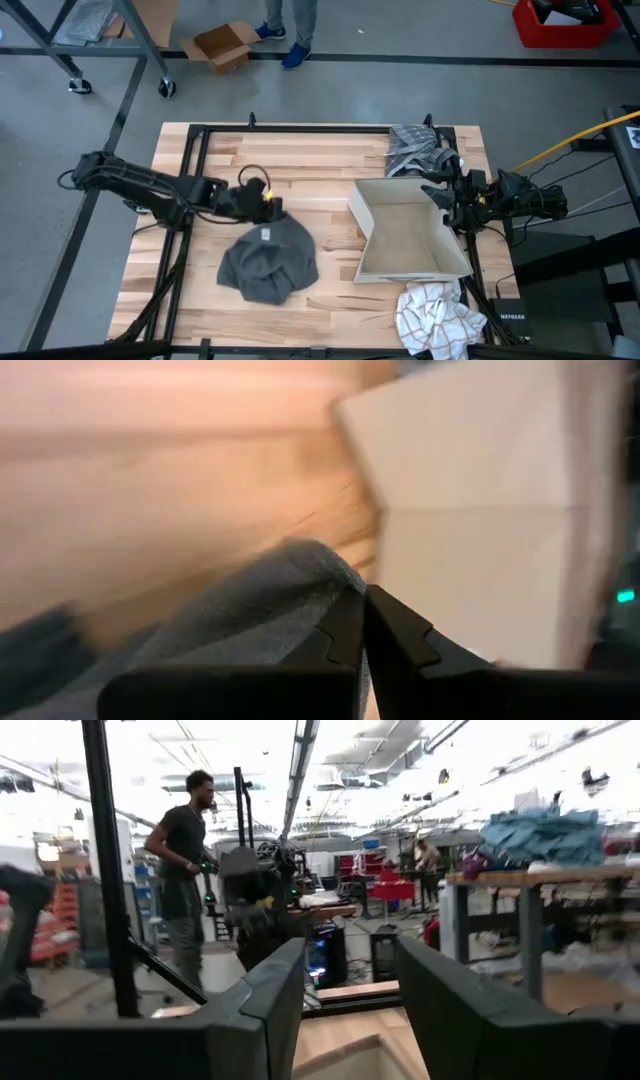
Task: Fold towel
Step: Fold the gray towel
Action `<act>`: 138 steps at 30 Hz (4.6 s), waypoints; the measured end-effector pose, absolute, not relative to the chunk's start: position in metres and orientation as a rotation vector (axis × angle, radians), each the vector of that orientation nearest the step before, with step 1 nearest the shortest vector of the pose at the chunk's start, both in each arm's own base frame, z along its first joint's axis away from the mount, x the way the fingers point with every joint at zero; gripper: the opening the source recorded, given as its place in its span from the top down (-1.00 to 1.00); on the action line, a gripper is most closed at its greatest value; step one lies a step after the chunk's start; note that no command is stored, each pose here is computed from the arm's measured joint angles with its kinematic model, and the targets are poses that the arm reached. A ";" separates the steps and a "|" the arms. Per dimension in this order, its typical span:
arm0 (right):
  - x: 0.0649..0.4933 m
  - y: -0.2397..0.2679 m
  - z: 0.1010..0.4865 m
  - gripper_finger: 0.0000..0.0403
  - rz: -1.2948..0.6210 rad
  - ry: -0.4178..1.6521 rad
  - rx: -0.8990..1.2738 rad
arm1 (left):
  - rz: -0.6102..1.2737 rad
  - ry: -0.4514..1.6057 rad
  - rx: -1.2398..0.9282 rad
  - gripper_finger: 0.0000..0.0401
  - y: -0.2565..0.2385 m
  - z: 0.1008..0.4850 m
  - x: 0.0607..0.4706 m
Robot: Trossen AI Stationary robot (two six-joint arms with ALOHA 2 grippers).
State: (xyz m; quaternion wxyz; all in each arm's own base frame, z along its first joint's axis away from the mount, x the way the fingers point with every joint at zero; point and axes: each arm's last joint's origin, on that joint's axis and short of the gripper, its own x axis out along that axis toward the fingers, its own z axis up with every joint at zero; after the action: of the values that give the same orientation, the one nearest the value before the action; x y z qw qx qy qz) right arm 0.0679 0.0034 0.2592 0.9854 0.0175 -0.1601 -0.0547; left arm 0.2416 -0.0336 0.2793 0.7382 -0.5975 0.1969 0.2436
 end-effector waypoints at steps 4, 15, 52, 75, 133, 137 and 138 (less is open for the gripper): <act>0.074 0.004 0.263 0.20 -0.130 -0.332 -0.056 | 0.491 0.337 -1.318 1.00 -0.021 0.287 0.249; 0.103 0.009 0.271 0.20 -0.154 -0.329 -0.164 | 0.393 0.118 -1.325 1.00 -0.002 0.307 0.258; 0.267 0.032 0.380 0.20 -0.241 0.212 -0.377 | 0.037 -0.223 -1.108 1.00 0.006 0.360 0.249; 0.287 0.035 0.384 0.20 -0.215 0.183 -0.509 | 0.078 -0.414 -0.894 1.00 0.014 0.395 0.203; 0.365 0.045 0.348 0.20 -0.141 0.454 -1.773 | 0.129 -0.301 -1.177 1.00 0.020 0.355 0.258; 0.364 0.044 0.353 0.20 -0.177 0.476 -1.768 | 0.117 -0.291 -1.174 1.00 0.020 0.355 0.258; 0.364 0.044 0.354 0.20 -0.187 0.485 -1.767 | 0.114 -0.289 -1.174 1.00 0.019 0.355 0.258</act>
State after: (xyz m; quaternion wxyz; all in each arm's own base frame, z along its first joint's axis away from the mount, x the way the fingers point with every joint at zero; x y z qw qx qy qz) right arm 0.3643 0.0438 0.3543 0.6051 -0.7637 0.2098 -0.0809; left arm 0.2583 0.0194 0.3550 0.8211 -0.5517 -0.1358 0.0536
